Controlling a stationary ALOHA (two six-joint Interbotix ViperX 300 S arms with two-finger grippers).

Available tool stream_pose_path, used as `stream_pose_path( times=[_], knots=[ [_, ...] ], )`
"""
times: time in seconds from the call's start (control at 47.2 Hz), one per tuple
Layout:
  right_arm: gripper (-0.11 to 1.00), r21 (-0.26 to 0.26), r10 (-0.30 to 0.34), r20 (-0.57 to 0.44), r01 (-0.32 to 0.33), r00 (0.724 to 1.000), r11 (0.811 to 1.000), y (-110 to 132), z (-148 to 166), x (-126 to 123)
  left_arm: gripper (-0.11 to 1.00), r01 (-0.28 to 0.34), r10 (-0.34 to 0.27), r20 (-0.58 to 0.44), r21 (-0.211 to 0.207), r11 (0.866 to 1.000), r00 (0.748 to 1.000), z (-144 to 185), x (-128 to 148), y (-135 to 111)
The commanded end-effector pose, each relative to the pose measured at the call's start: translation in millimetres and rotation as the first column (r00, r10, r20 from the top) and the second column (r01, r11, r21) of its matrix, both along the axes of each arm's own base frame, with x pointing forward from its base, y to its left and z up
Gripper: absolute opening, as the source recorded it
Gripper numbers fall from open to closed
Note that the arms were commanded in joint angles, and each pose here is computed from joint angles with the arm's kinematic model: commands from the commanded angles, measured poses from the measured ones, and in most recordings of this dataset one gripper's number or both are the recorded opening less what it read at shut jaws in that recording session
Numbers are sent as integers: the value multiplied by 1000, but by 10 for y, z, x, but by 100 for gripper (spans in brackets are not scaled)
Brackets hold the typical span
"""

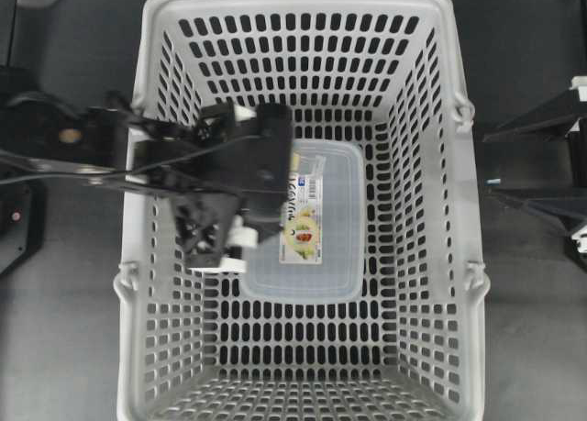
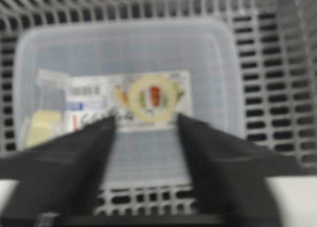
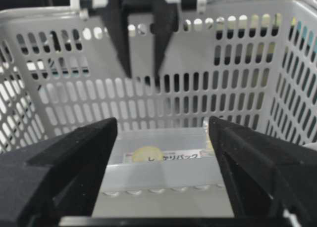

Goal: Pick up the cellophane tape from the shopping basket with the left arm.

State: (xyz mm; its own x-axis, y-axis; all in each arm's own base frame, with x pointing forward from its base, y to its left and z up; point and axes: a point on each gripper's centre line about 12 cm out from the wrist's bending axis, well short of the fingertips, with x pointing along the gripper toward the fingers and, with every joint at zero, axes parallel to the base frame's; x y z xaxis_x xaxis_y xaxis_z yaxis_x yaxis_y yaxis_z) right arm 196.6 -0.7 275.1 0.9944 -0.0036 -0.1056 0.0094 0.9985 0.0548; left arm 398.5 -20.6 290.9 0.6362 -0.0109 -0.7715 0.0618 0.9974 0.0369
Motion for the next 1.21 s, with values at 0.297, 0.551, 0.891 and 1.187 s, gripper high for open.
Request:
stream_pose_path(
  times=[0.297, 0.551, 0.891, 1.187],
  knots=[
    [72, 0, 3, 34, -3, 999, 1000, 5, 108, 16, 88, 14, -13, -137, 10, 1000, 990, -532, 490, -101],
    [72, -2, 3, 37, -3, 999, 1000, 6, 114, 11, 88, 13, -10, -199, 14, 1000, 980, -799, 507, -96],
    [72, 1, 4, 37, -4, 999, 1000, 8, 114, 11, 87, 20, -15, -241, 19, 1000, 970, -981, 488, -101],
    [71, 3, 4, 35, -4, 999, 1000, 8, 107, 10, 56, 34, -28, -221, 23, 999, 975, -853, 487, -121]
  ],
)
